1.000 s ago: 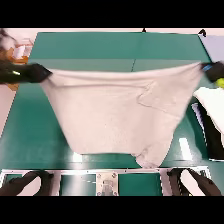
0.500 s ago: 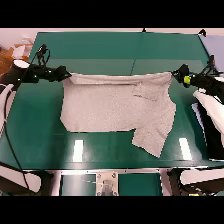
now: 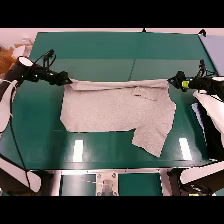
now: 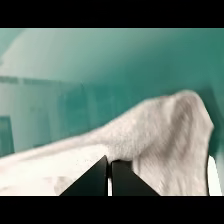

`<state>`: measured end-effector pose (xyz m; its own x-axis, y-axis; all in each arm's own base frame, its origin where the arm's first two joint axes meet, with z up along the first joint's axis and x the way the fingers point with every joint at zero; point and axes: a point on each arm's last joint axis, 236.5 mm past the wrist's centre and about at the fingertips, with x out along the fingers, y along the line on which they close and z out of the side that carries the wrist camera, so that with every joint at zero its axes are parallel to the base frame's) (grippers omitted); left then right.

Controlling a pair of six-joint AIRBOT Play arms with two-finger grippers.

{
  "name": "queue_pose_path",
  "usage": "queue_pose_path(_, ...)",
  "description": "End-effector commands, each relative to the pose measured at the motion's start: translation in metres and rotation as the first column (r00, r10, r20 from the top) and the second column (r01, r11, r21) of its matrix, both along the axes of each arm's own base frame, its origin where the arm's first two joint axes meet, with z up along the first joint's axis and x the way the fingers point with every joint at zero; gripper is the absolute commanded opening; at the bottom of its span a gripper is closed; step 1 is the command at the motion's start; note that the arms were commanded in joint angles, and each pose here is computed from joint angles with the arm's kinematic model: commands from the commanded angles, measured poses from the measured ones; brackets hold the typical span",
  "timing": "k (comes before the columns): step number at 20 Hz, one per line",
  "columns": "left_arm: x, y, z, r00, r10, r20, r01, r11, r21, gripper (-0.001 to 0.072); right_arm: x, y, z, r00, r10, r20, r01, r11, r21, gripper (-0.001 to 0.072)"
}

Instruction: Fold the shirts.

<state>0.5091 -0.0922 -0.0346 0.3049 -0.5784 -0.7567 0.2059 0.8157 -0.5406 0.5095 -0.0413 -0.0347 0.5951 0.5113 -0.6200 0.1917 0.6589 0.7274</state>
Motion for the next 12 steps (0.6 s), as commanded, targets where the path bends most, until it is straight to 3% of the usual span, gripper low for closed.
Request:
queue_pose_path(1, -0.030, 0.001, -0.013, 0.991, -0.079, -0.106, 0.082, 0.996, 0.026, 0.0023, -0.038, -0.004, -0.028, 0.983, 0.084, -0.164, -0.094, 0.994, -0.052, 0.0009)
queue_pose_path(6, -0.038, 0.005, -0.017, 0.985, -0.087, -0.146, 0.095, 0.995, 0.043, 0.0023, -0.059, -0.019, -0.047, 0.957, 0.054, -0.285, -0.090, 0.989, -0.116, 0.0009)
queue_pose_path(12, -0.058, 0.011, -0.024, 0.968, -0.129, -0.214, 0.147, 0.986, 0.073, 0.0023, -0.065, -0.016, -0.049, 0.948, 0.063, -0.312, -0.099, 0.990, -0.102, 0.0009)
